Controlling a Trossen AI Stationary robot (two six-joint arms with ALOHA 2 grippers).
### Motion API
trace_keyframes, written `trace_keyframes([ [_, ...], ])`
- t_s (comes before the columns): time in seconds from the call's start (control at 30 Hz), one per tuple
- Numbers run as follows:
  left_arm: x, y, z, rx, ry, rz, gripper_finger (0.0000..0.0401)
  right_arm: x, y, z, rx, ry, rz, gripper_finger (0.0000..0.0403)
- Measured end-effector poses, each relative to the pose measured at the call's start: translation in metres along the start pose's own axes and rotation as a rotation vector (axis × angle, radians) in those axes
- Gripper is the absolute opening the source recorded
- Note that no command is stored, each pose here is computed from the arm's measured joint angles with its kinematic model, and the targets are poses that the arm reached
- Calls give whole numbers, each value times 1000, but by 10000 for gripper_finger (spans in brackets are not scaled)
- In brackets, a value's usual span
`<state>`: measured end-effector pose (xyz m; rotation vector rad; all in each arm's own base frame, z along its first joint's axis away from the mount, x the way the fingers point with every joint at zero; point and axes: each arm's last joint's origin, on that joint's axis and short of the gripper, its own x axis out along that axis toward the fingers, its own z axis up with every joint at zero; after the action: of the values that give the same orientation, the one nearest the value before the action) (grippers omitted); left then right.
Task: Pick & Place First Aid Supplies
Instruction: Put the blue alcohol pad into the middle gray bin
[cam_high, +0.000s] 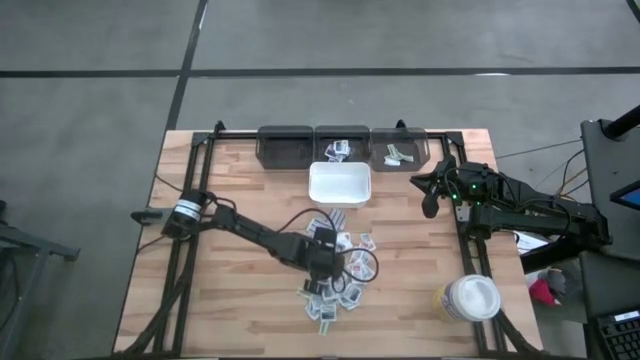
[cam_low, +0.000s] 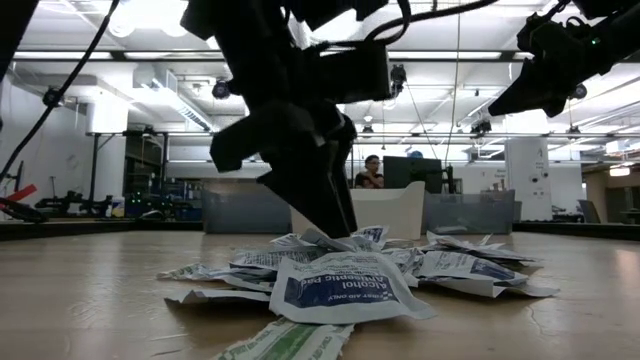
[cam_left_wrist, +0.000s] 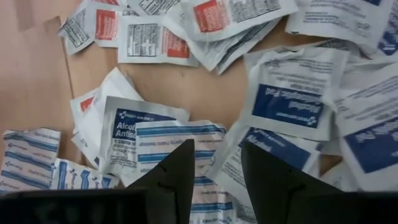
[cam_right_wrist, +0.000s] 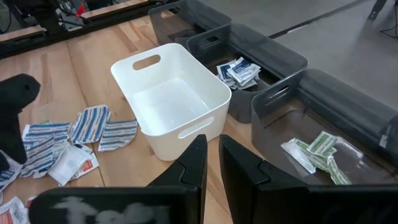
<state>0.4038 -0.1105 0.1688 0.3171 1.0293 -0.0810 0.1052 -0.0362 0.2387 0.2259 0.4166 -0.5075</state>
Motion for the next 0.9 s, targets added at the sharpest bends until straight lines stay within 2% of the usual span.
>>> trace_keyframes([
  [0.5, 11, 2, -18, -14, 44, 5, 126, 0, 0, 0, 0, 0, 0, 38],
  [0.9, 11, 1, -20, -39, 53, -2, 17, 0, 0, 0, 0, 0, 0, 38],
])
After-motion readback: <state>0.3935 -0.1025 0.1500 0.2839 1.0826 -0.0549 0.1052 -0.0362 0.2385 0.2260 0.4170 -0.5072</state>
